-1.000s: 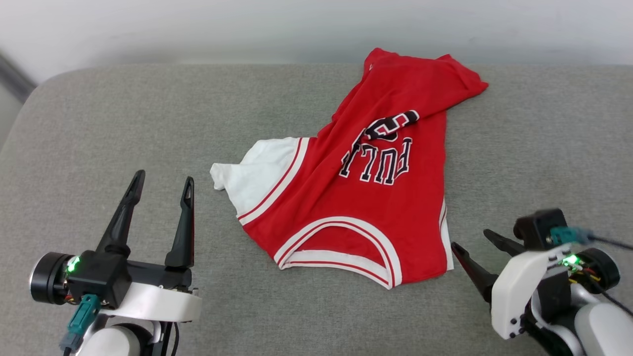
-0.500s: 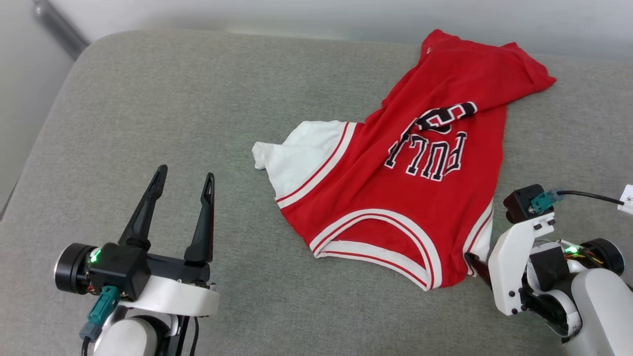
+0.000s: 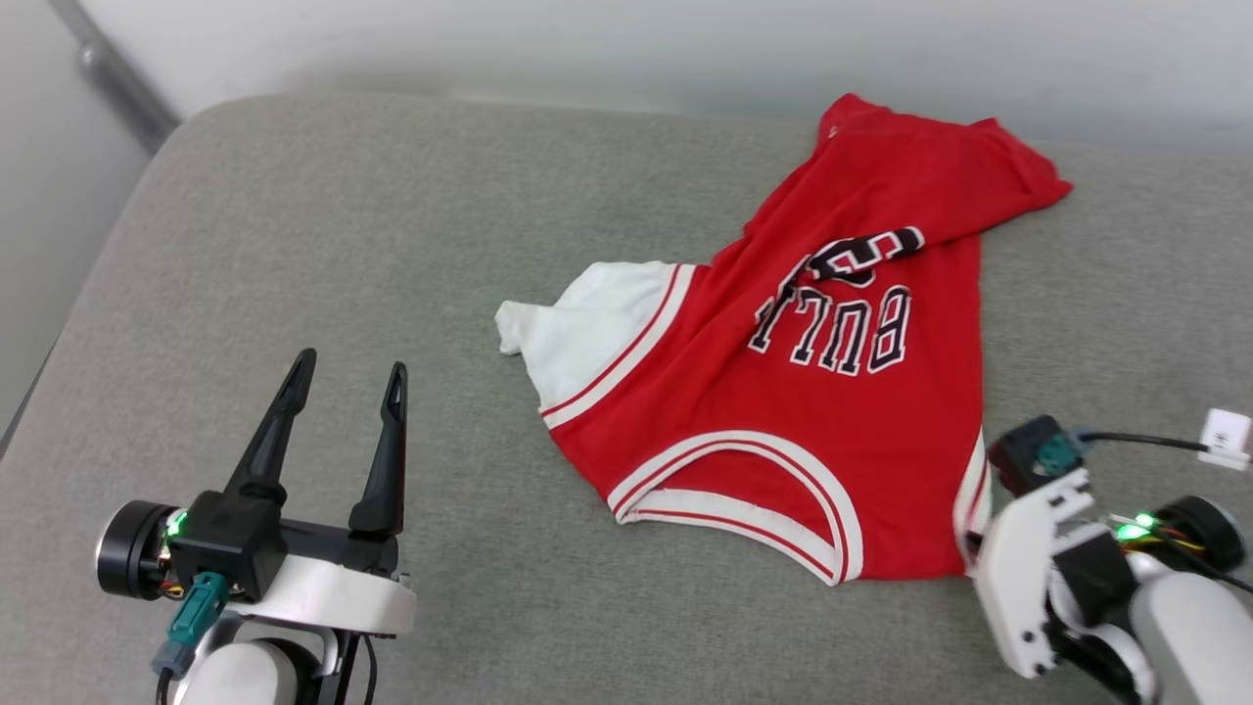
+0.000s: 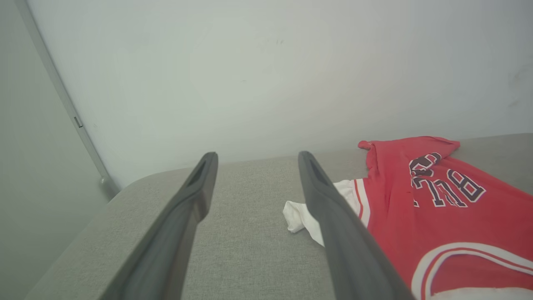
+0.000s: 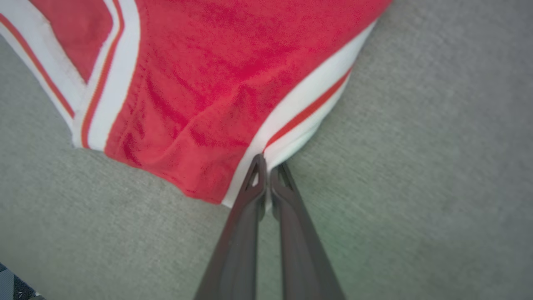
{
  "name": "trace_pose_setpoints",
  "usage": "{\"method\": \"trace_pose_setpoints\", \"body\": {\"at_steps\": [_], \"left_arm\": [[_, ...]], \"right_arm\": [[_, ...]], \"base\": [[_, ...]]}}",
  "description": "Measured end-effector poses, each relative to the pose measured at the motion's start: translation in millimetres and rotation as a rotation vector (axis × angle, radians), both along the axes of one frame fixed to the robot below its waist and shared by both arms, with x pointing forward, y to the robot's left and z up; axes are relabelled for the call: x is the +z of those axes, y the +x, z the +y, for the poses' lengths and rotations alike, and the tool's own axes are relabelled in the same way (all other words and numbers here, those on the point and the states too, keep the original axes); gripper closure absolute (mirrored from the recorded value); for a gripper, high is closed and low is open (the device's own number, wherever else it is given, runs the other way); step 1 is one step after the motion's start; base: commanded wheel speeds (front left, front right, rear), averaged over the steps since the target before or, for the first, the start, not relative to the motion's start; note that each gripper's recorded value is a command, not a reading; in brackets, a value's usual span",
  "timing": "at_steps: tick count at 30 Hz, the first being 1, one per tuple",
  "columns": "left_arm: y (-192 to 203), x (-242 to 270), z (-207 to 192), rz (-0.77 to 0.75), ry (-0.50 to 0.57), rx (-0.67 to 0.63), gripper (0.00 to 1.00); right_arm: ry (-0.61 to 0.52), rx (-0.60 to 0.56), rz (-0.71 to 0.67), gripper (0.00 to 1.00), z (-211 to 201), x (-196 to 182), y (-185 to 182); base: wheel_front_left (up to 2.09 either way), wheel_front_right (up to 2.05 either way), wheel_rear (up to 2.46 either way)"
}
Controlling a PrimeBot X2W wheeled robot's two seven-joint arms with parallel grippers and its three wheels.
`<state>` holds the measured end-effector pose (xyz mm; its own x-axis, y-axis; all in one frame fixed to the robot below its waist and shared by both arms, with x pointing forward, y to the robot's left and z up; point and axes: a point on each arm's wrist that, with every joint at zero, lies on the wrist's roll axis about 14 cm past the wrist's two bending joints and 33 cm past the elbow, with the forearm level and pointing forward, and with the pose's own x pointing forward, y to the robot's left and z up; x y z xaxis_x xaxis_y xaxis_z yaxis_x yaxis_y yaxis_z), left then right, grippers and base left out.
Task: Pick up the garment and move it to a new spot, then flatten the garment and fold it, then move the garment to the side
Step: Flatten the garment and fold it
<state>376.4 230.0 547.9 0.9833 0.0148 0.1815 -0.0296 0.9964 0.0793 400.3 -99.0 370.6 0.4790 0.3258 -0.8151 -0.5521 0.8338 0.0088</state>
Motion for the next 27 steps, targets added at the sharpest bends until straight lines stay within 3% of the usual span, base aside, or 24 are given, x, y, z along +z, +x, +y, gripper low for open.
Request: {"method": "trace_pose_setpoints", "body": {"at_steps": [14,17,18,19,23,27], "left_arm": [[4.4,1.3,-30.5,-0.014,-0.021,-0.099,0.0],[6.7,-0.9,-34.5,-0.008,-0.023,-0.113,0.0],[7.6,-2.1,-36.1,-0.005,-0.023,-0.118,0.0],[8.5,-4.0,-37.9,0.0,-0.023,-0.124,0.0],[12.4,-9.2,-46.0,0.014,-0.031,-0.148,0.0],[17.6,-9.5,-51.8,0.013,-0.037,-0.165,0.0]], "right_arm": [[-0.347,-0.174,-0.083,1.0,-170.4,33.0,-25.8],[-0.363,-0.215,-0.076,1.0,-187.7,29.8,-32.5],[-0.361,-0.219,-0.072,0.77,-189.3,26.7,-35.3],[-0.348,-0.22,-0.077,0.0,-187.7,23.7,-36.7],[-0.29,-0.247,-0.117,0.0,-181.1,16.8,-37.1],[-0.164,-0.278,-0.306,0.0,-165.4,44.2,-11.9]], "base": [[0.0,0.0,0.0],[0.0,0.0,0.0],[0.0,0.0,0.0],[0.0,0.0,0.0],[0.0,0.0,0.0],[0.0,0.0,0.0]]}}
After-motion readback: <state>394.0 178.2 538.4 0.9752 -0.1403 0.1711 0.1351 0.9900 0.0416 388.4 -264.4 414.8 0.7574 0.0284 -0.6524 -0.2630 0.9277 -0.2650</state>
